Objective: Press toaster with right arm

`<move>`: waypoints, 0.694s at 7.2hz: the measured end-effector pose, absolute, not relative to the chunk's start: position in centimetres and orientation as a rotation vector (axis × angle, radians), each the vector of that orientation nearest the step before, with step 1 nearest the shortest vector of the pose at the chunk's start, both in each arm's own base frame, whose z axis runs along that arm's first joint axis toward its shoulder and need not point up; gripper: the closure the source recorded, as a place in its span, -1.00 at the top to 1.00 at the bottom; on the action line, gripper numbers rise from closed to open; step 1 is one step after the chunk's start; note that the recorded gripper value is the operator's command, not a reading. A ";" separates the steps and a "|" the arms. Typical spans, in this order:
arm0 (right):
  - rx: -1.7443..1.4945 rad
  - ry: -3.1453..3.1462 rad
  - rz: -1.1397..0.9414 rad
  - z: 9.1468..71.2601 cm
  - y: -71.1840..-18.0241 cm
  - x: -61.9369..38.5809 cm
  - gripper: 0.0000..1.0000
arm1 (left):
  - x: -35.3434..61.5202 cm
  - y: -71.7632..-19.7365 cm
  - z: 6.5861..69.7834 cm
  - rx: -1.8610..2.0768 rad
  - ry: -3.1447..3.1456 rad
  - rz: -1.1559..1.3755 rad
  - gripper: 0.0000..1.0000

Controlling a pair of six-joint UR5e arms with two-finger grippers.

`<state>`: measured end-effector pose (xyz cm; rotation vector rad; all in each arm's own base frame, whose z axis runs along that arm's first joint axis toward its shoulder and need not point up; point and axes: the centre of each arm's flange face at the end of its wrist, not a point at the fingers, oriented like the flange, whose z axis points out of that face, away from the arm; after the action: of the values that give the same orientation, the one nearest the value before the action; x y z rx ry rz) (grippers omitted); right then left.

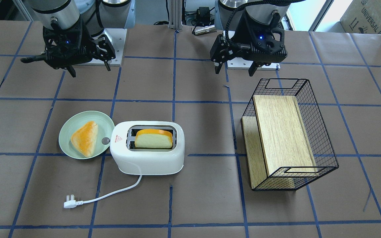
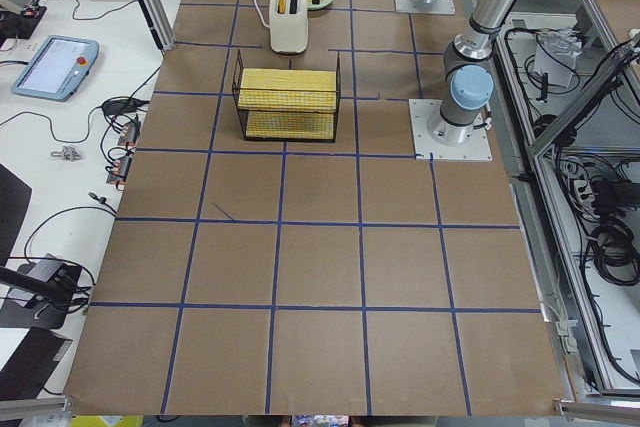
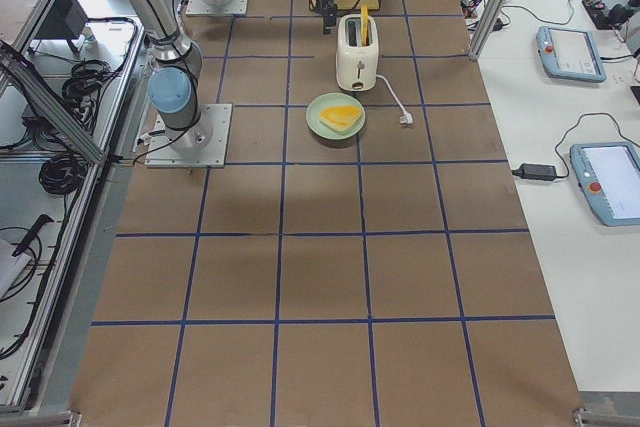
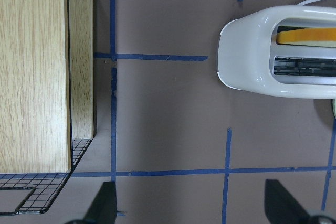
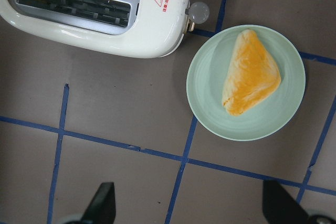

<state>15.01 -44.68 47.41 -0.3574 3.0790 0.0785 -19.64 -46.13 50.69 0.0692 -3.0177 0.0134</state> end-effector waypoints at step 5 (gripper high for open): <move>-0.362 3.078 0.083 47.3 -44.6 15.0 1.00 | -19.6 -46.1 50.7 0.069 -3.018 0.013 1.00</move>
<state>15.01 -44.59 47.27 -0.3618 3.0775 0.0833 -19.64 -46.12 50.69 0.0691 -3.0178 0.0134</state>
